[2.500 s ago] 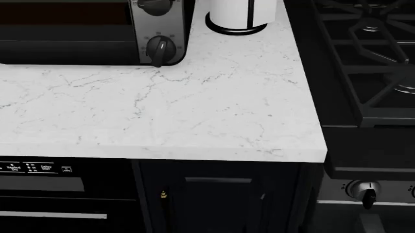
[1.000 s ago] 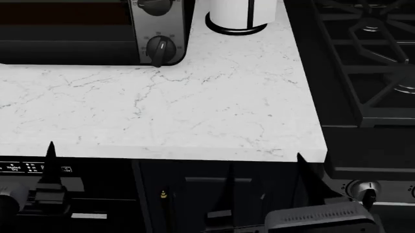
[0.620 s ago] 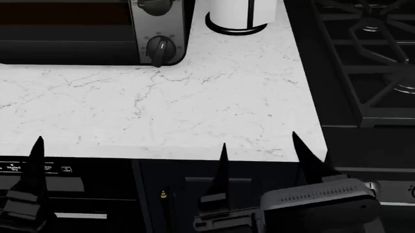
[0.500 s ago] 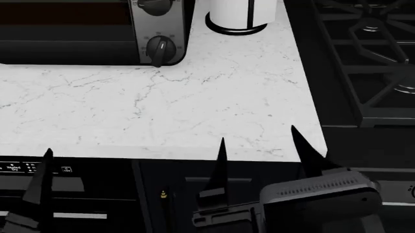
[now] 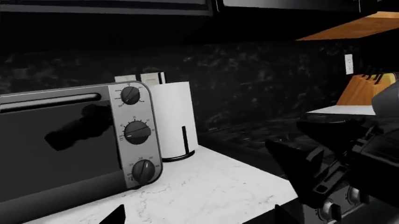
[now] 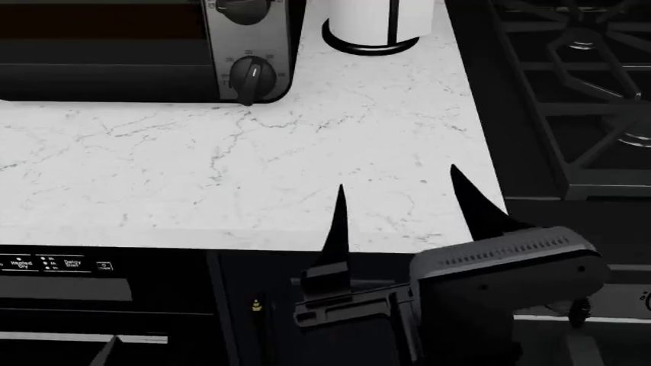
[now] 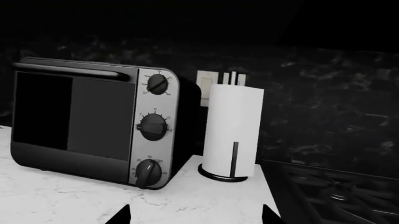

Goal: Decrease the toaster oven temperature.

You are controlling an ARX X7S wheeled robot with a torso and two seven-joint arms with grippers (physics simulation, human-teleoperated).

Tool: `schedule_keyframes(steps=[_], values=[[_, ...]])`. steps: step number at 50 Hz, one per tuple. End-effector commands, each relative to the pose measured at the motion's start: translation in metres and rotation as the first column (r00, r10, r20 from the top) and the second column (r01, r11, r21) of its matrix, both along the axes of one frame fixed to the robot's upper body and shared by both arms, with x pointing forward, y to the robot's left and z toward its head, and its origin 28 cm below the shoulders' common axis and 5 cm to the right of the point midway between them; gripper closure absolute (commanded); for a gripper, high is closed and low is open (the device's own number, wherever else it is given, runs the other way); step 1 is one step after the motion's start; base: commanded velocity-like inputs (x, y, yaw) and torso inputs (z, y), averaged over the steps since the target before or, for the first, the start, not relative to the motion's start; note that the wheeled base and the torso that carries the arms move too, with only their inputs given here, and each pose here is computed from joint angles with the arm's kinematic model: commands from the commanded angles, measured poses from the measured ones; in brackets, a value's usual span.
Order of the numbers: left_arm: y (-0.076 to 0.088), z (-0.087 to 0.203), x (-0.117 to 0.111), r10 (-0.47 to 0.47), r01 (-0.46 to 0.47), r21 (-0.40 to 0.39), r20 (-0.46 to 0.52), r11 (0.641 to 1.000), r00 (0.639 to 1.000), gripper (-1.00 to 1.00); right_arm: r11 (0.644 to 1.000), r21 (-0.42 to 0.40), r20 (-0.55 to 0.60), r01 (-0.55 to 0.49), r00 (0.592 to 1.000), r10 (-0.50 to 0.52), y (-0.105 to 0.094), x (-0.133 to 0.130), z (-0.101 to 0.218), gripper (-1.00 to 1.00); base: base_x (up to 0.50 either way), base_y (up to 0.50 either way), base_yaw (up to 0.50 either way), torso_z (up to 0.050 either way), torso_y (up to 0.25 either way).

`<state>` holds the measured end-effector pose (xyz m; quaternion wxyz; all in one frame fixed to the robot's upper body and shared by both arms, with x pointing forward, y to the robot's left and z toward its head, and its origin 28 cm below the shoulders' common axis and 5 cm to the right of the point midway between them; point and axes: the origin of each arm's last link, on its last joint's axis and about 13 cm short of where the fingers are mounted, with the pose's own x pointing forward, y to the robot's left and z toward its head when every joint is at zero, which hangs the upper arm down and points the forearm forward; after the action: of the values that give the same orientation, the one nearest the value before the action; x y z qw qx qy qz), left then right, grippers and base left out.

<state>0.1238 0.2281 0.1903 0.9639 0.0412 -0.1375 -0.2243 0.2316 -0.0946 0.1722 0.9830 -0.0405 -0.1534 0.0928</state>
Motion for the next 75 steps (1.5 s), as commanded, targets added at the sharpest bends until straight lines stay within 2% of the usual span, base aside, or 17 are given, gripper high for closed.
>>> schedule_keyframes(steps=[1, 31, 36, 44, 75], values=[[0.0024, 0.0014, -0.0054, -0.001, 0.001, -0.007, -0.035, 1.0, 0.999, -1.0, 1.0, 0.013, -0.003, -0.01, 1.0, 0.01, 0.0017, 0.0013, 0.0049, -1.0, 0.0, 0.0, 0.0, 0.0, 0.0], [0.0004, 0.004, -0.0061, -0.02, 0.02, 0.0, -0.029, 1.0, 0.999, -1.0, 0.998, 0.059, 0.012, -0.026, 1.0, 0.025, 0.0015, -0.0003, 0.0061, -1.0, 0.03, 0.47, 0.0, 0.0, 0.0], [0.0002, 0.004, -0.0059, -0.021, 0.021, 0.003, -0.03, 1.0, 0.999, -1.0, 0.994, 0.098, 0.015, -0.037, 0.999, 0.036, 0.0011, -0.001, 0.007, -1.0, 0.08, 0.03, 0.0, 0.0, 0.0], [-0.0003, 0.0043, -0.0056, -0.023, 0.023, 0.005, -0.03, 1.0, 0.999, -1.0, 0.995, 0.099, 0.013, -0.019, 1.0, 0.018, 0.0013, -0.0009, 0.0063, -1.0, 0.04, 0.0, 0.0, 0.0, 0.0], [-0.0012, 0.0053, -0.0068, -0.028, 0.028, 0.003, -0.027, 1.0, 0.999, -1.0, 0.994, 0.1, 0.014, -0.051, 0.999, 0.05, 0.0028, -0.0029, 0.0048, -1.0, 0.05, 0.0, 0.0, 0.0, 0.0]])
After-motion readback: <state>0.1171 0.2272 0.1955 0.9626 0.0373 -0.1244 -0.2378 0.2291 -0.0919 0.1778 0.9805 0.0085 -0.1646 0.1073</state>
